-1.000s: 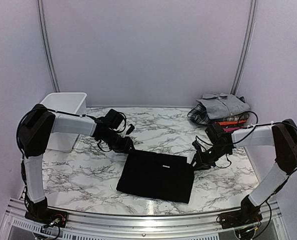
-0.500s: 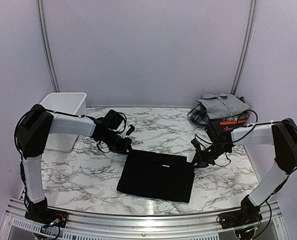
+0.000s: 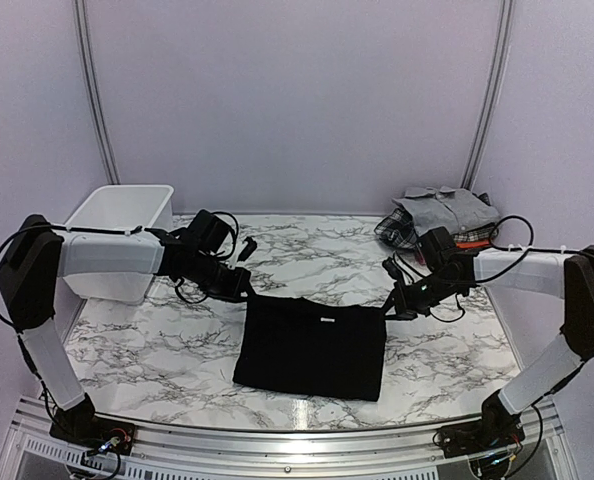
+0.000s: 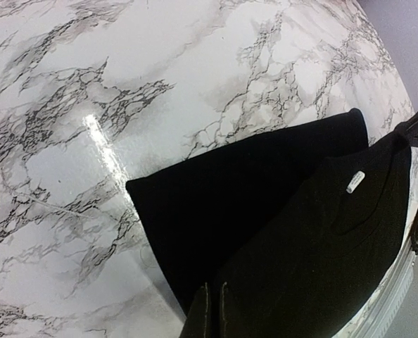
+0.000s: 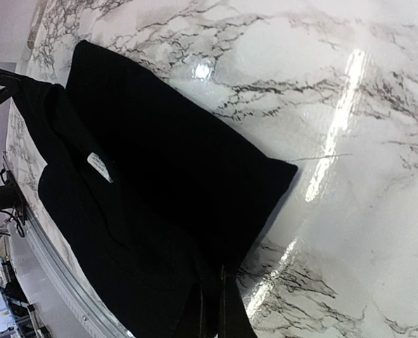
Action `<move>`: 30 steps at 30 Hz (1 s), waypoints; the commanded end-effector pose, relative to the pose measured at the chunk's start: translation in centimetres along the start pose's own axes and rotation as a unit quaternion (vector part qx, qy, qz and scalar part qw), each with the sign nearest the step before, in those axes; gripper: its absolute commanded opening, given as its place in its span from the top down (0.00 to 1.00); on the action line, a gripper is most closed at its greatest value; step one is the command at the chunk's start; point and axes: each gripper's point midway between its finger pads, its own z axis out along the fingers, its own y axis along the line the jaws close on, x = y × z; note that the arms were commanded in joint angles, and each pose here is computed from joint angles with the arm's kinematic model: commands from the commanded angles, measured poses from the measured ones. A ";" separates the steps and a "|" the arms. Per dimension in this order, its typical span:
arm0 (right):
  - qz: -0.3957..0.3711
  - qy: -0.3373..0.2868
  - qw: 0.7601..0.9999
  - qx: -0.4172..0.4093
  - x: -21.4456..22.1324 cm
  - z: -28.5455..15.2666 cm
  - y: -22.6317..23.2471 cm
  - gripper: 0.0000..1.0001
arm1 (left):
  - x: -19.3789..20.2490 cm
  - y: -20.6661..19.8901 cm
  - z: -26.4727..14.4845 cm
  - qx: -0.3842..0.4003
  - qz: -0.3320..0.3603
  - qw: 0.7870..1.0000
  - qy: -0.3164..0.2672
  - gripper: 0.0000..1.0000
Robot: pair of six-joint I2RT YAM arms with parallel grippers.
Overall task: Fold and stack the mixed laundry pile
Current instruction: Adjust the square-folded T-shirt at the center of the board.
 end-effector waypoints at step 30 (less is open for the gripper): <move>-0.090 -0.044 0.995 -0.005 -9.9 1.0 1.3 1.00 | -0.2 6.4 0.6 -0.105 -0.037 0.993 -0.043 1.00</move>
